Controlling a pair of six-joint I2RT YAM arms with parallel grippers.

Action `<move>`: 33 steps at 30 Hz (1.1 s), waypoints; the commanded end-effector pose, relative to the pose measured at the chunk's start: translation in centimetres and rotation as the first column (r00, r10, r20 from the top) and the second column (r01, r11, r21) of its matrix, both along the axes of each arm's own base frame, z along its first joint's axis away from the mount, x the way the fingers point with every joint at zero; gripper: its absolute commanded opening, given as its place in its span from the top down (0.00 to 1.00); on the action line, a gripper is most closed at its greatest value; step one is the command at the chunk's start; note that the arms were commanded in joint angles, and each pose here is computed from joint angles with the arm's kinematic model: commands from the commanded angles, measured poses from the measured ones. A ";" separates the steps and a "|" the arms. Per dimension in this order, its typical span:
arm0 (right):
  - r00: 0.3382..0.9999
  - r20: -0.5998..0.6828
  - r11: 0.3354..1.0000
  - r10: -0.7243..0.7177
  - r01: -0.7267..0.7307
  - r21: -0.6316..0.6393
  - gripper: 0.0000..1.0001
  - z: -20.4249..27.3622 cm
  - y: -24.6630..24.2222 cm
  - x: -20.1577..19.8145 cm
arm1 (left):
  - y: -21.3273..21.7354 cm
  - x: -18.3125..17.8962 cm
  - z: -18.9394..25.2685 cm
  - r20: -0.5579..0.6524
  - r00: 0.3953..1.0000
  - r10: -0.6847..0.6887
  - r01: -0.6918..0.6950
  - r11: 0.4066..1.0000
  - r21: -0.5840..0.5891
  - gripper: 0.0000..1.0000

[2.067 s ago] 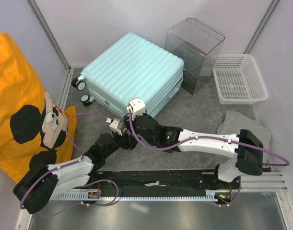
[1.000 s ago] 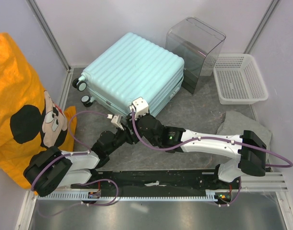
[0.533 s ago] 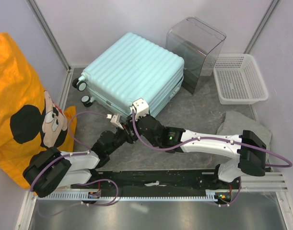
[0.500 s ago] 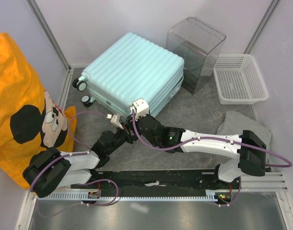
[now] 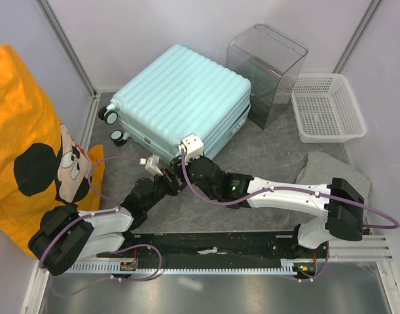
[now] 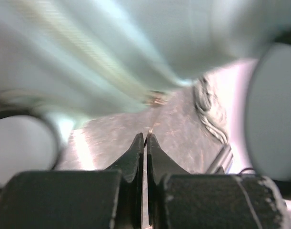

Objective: Open, take out, and arrange the luggage
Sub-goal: Unzip the luggage at the center of the board.

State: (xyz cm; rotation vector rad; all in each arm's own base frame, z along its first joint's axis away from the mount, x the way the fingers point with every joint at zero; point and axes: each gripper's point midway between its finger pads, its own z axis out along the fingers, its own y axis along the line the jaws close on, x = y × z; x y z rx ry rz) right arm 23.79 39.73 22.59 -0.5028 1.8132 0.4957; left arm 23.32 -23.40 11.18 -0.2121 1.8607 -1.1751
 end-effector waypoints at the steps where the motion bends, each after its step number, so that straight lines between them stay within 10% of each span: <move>1: 0.994 0.067 0.992 -0.091 0.084 0.094 1.00 4.0 -1.0 1.6 | 4.8 3.3 0.4 -0.024 0.960 0.277 -0.278 0.959 -0.059 0.99; 22: 0.993 0.072 0.991 -0.098 0.091 0.094 1.00 4.5 -1.4 1.6 | 5.9 2.4 3.3 0.228 0.954 0.194 -0.208 0.977 0.039 0.98; 29: 0.985 0.093 0.988 -0.143 0.136 0.071 1.00 4.6 -3.1 2.0 | 5.8 0.8 6.1 0.324 0.941 0.101 -0.146 0.983 0.116 0.65; 33: 0.990 0.093 0.993 -0.105 0.099 0.068 0.76 4.7 -3.3 1.4 | 5.4 -0.4 7.3 0.367 0.930 0.021 -0.087 0.983 0.164 0.51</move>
